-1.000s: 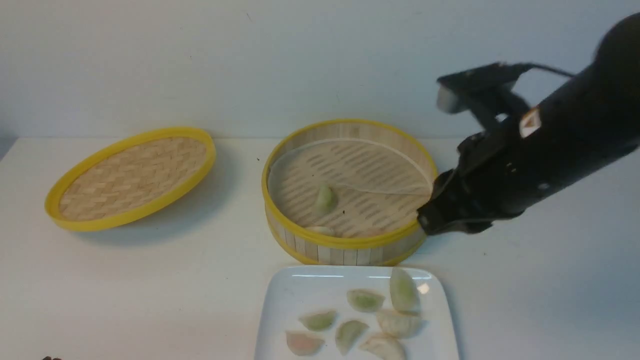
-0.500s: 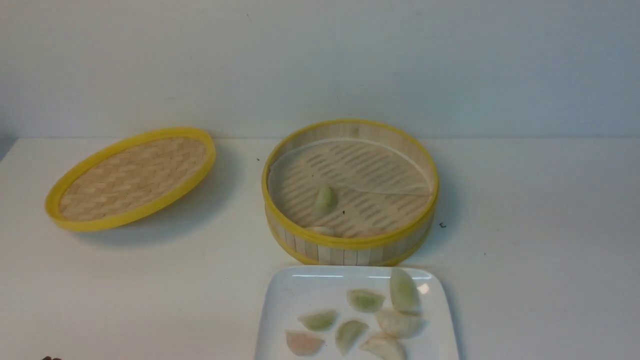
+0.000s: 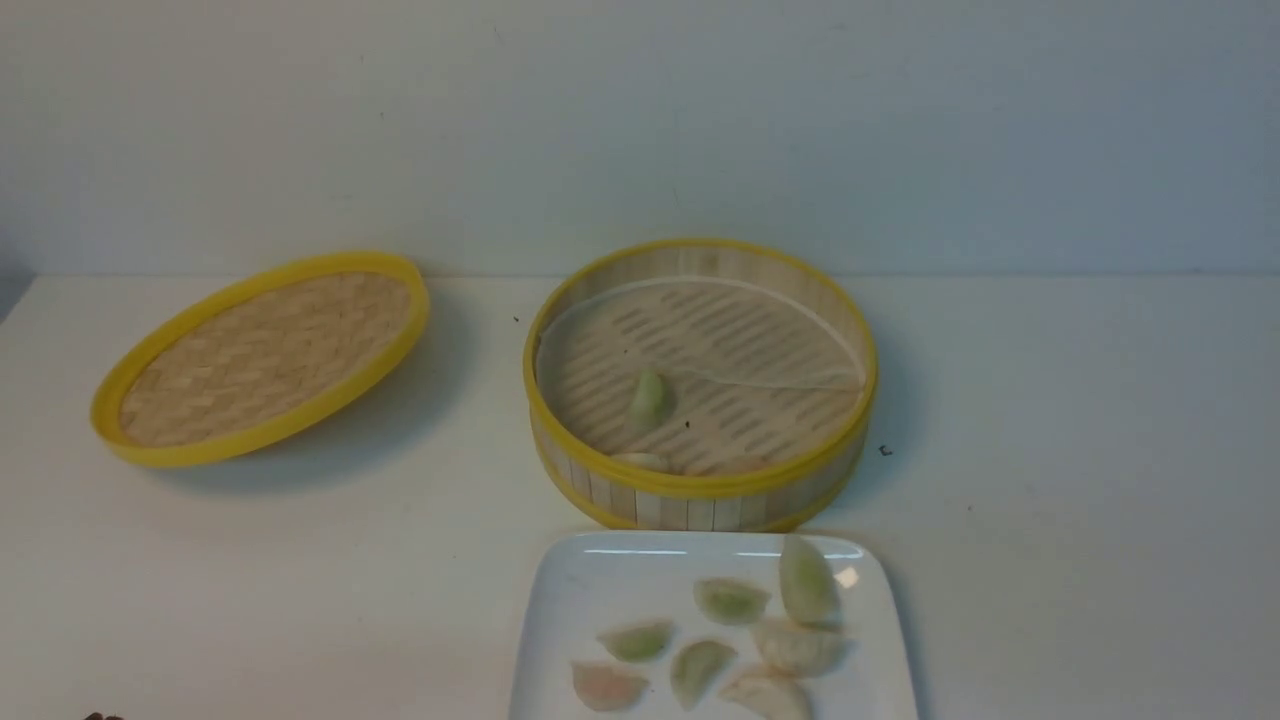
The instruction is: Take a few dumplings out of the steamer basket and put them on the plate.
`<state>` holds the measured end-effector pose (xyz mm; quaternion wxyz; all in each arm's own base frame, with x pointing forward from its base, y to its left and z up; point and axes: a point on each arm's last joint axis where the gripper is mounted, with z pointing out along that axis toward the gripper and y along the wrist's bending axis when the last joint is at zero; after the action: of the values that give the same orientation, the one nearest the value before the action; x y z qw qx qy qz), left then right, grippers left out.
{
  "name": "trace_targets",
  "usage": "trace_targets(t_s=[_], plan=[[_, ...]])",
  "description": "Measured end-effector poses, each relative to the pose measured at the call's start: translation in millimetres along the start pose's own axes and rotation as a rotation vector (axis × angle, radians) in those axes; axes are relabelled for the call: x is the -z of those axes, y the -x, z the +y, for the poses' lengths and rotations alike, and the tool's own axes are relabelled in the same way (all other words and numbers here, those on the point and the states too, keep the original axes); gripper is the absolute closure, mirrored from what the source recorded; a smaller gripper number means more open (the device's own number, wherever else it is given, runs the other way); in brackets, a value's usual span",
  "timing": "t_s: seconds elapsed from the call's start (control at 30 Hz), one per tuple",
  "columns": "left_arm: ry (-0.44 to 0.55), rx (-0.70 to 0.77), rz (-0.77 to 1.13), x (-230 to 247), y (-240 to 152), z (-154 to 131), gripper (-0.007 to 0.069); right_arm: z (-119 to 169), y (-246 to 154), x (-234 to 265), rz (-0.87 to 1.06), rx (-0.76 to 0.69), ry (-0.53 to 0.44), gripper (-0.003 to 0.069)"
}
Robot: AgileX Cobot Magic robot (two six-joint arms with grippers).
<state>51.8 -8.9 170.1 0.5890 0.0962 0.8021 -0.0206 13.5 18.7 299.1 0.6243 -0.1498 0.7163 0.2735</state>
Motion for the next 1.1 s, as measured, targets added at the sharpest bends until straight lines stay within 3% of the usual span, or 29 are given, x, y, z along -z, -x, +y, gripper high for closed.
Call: trace_targets(t_s=[0.33,0.53,0.57,0.63,0.73,1.1], plan=[[0.0,0.0,0.0,0,0,0,0.0631,-10,-18,-13,-0.022,0.083,-0.06,0.0673],[0.0,0.0,0.0,0,0,0,0.0631,-34,-51,-26,-0.025,0.166,-0.346,0.0673],[0.0,0.0,0.0,0,0,0,0.0631,-35,-53,-26,-0.022,0.167,-0.358,0.0673],[0.0,0.0,0.0,0,0,0,0.0631,-48,-75,-30,0.028,0.163,-0.487,0.0673],[0.0,0.0,0.0,0,0,0,0.0631,-61,-103,-31,0.091,0.126,-0.606,0.0673],[0.001,0.0,0.0,0,0,0,0.0631,-62,-106,-31,0.071,0.089,-0.631,0.0673]])
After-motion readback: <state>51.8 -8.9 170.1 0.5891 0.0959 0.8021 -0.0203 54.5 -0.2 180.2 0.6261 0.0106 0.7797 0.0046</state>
